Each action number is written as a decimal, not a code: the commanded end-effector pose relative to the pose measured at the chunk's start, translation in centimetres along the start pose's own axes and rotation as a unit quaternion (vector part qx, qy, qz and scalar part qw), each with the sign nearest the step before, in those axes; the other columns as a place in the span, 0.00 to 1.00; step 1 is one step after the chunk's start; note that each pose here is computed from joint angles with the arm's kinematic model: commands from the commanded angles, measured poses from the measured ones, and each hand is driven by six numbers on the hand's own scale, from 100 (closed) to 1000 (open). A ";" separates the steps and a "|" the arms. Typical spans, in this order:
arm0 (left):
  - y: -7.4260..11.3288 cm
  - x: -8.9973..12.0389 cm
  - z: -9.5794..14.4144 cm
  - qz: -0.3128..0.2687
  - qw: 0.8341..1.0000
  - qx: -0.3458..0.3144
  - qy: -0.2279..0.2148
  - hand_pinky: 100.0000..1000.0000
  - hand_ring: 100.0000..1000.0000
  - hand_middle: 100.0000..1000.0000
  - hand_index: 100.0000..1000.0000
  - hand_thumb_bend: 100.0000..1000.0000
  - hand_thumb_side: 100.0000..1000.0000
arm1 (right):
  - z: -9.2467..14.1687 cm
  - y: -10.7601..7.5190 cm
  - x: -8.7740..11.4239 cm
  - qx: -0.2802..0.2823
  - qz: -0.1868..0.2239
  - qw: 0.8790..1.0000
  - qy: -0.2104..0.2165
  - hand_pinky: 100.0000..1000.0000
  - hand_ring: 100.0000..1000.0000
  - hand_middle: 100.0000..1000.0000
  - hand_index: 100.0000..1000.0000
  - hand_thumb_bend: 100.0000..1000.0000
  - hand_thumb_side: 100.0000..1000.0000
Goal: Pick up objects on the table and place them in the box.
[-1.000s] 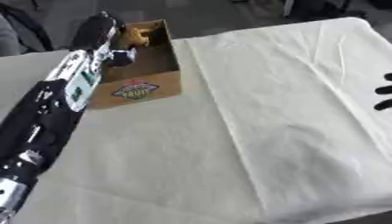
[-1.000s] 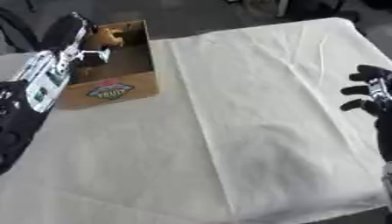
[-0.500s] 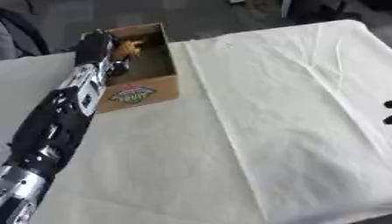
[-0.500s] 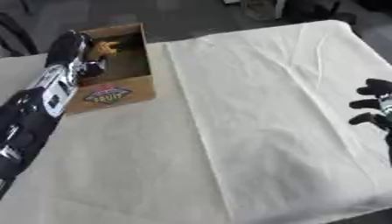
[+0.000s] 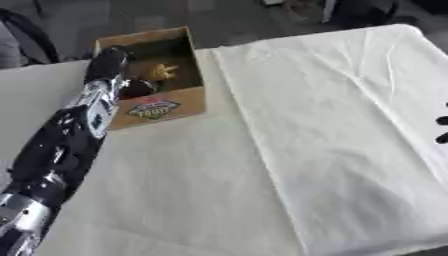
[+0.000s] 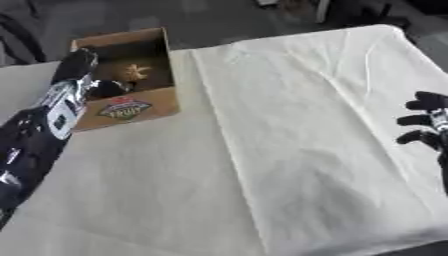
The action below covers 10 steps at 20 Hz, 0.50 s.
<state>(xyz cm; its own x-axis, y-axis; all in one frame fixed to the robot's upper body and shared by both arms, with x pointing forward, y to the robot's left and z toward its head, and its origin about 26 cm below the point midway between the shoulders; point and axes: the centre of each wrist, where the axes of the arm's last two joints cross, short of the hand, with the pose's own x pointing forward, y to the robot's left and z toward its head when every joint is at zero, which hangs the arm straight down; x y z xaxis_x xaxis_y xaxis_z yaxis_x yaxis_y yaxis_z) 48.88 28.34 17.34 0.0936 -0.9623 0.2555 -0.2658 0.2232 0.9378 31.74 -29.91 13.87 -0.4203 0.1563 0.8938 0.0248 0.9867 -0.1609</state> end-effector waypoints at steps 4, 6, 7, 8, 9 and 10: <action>5.0 -0.1 0.4 0.153 0.982 0.107 -0.038 0.53 0.75 0.50 0.60 0.35 0.41 | 0.2 -0.6 0.1 -0.012 0.006 1.000 0.000 0.41 0.58 0.62 0.75 0.00 0.62; 5.9 -0.2 1.3 0.206 0.970 0.116 -0.057 0.52 0.75 0.48 0.59 0.33 0.41 | 0.3 -0.7 0.0 -0.015 0.006 1.000 0.003 0.41 0.58 0.62 0.74 0.00 0.62; 6.3 -0.3 1.8 0.229 0.964 0.117 -0.066 0.52 0.75 0.48 0.59 0.32 0.41 | 0.3 -0.8 -0.1 -0.017 0.006 1.000 0.004 0.41 0.58 0.62 0.74 0.00 0.62; 6.7 -0.5 2.4 0.250 0.958 0.115 -0.077 0.52 0.75 0.48 0.59 0.31 0.41 | 0.4 -0.8 -0.1 -0.019 0.007 1.000 0.005 0.41 0.58 0.62 0.74 0.00 0.62; 7.0 -0.6 3.0 0.269 0.953 0.113 -0.084 0.52 0.75 0.47 0.59 0.30 0.42 | 0.4 -0.9 -0.2 -0.020 0.007 1.000 0.006 0.41 0.58 0.62 0.74 0.00 0.62; 7.3 -0.9 3.8 0.287 0.947 0.111 -0.091 0.52 0.75 0.47 0.59 0.30 0.42 | 0.5 -0.9 -0.2 -0.021 0.007 1.000 0.007 0.41 0.58 0.62 0.74 0.00 0.63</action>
<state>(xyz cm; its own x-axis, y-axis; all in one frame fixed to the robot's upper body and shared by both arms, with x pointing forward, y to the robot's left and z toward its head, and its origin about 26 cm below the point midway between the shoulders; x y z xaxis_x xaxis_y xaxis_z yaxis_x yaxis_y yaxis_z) 44.03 29.85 20.22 -0.2152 -0.7283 0.6506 -0.3959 0.6740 0.6237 31.36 -30.56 13.03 -0.3905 0.1594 0.9067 0.0541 0.9872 -0.1502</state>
